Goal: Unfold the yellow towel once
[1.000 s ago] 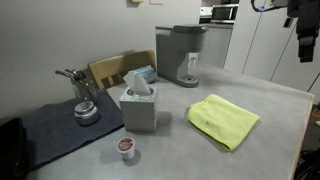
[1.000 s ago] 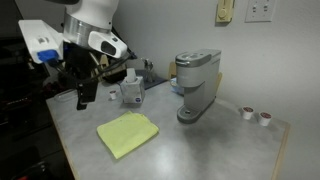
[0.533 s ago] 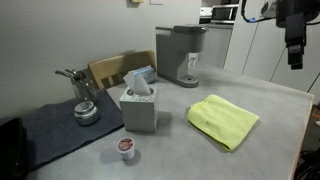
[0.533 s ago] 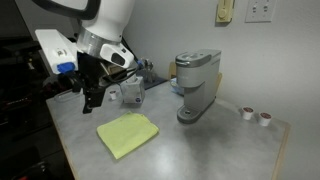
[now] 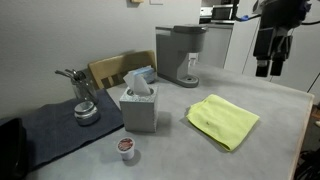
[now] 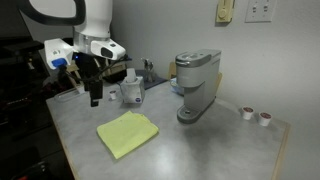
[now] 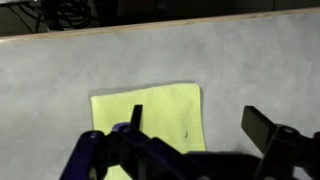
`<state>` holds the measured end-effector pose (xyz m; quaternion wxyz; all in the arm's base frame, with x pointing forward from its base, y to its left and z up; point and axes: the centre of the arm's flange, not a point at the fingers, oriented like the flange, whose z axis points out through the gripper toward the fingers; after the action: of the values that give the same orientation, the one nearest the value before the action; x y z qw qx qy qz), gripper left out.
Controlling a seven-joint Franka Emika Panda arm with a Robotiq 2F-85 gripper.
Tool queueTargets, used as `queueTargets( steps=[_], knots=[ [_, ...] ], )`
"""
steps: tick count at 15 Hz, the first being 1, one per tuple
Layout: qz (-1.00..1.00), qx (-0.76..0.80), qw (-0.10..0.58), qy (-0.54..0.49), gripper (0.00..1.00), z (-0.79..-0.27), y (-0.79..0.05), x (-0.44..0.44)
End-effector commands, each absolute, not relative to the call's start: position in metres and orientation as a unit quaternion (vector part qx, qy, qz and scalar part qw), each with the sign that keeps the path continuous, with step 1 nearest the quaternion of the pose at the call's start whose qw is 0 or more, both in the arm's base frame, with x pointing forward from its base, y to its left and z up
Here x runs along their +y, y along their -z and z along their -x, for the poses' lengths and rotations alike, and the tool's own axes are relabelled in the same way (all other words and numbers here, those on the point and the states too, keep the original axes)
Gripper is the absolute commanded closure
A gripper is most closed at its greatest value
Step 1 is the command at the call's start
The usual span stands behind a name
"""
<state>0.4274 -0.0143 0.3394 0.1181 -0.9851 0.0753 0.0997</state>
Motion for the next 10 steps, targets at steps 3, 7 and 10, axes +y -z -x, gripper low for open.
queueTargets(
  steps=[3,7,10],
  knots=[
    [0.986,0.071,0.112,-0.100,0.00,-0.428,-0.337,0.000],
    [0.985,0.080,0.117,-0.097,0.00,-0.428,-0.338,-0.014],
    [0.986,0.085,0.119,-0.078,0.00,-0.430,-0.332,0.005]
  ],
)
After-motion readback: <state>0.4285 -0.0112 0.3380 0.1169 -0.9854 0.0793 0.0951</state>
